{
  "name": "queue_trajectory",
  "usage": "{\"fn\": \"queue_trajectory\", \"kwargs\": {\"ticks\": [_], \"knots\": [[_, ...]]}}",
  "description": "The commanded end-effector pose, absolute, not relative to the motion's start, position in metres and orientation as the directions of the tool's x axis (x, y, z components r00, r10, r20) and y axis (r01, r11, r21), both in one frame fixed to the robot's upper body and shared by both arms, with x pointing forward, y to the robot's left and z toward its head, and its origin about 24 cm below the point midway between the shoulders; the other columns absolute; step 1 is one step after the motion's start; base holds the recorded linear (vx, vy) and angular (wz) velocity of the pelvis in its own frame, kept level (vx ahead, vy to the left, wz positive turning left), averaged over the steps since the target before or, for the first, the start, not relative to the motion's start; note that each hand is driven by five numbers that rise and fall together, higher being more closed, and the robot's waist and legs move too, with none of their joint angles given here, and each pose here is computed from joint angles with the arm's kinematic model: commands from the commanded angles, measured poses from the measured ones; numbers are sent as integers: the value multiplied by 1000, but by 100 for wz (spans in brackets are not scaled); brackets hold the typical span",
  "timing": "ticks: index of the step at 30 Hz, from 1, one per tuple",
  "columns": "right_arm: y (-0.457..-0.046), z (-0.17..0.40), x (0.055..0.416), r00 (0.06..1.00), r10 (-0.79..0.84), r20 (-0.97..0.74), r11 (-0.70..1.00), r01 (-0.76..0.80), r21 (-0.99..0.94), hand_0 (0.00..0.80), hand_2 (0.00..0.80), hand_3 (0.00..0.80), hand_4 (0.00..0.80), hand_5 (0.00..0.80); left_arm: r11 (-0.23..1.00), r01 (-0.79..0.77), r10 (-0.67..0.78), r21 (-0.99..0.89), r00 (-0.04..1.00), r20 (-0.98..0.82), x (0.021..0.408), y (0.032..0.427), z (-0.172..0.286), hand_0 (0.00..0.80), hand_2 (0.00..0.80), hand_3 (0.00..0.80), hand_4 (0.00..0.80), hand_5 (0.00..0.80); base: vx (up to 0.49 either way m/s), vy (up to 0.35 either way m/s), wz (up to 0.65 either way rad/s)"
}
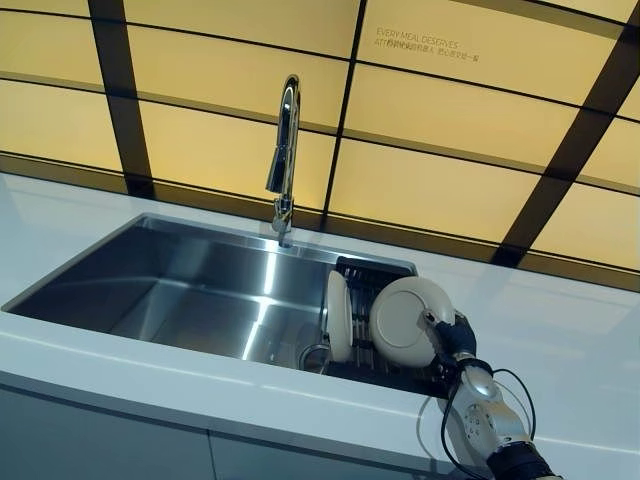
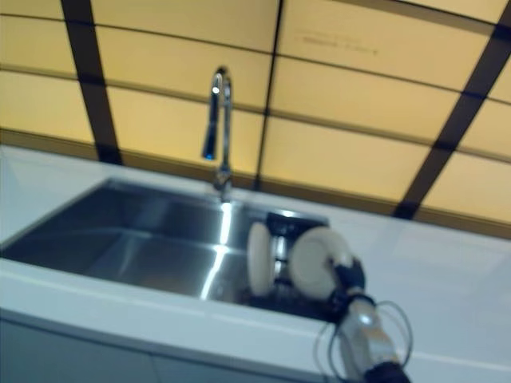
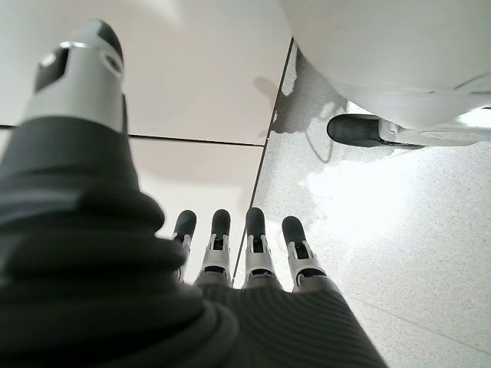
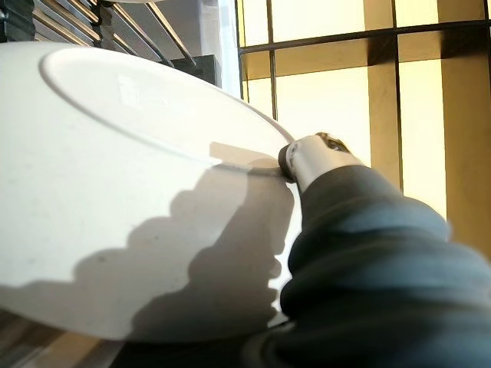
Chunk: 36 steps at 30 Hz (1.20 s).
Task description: Take plates into dishwasher
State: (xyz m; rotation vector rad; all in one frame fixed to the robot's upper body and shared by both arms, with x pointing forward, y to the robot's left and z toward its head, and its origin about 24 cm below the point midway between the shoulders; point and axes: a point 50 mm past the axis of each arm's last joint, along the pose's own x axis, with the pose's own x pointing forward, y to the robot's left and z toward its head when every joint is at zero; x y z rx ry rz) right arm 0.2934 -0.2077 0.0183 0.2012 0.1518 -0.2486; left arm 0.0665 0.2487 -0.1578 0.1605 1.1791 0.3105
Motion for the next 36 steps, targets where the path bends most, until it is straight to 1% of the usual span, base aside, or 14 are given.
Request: {"fn": "queue_trajectory", "kwargs": {"ticks": [1,3,4,5,6,11,15,26,30,36], "knots": [[-185,6,292,953,-225,-203,963,249,101,800,800,800,800,800,968,-93,251,233,439,-863,97,222,-156,0,0,0,0,0,0,0,0],[-191,30,303,960,-265,-94,961,271,57,800,800,800,800,800,967,-86,252,239,439,-863,98,223,-155,0,0,0,0,0,0,0,0],[-192,34,304,960,-271,-74,960,275,51,800,800,800,800,800,967,-84,251,239,439,-862,98,223,-155,0,0,0,0,0,0,0,0],[-195,56,314,953,-301,10,953,301,26,800,800,800,800,800,967,-73,250,243,440,-863,99,224,-155,0,0,0,0,0,-17,-9,6],[-197,67,318,947,-315,56,949,315,9,800,800,800,800,800,968,-65,247,244,441,-863,100,224,-154,0,0,0,0,0,-21,-7,11],[-195,120,338,905,-369,210,924,382,-22,800,800,800,800,800,969,-36,236,245,445,-864,102,225,-154,0,0,0,0,0,-7,1,3],[-187,152,350,878,-392,274,908,417,-38,800,800,800,800,800,970,-23,226,241,446,-866,103,226,-154,0,0,0,0,0,-4,9,0],[-176,204,371,814,-476,334,860,510,-16,800,800,800,800,800,968,25,215,252,441,-871,104,227,-154,0,0,0,0,0,-1,3,0],[-174,229,375,765,-514,388,832,555,9,800,800,800,800,800,965,37,218,259,435,-874,104,230,-154,0,0,0,0,0,2,4,-1],[-183,267,375,677,-567,470,786,616,61,800,800,800,800,800,960,68,219,273,429,-877,103,235,-154,0,0,0,0,0,0,0,0]]}}
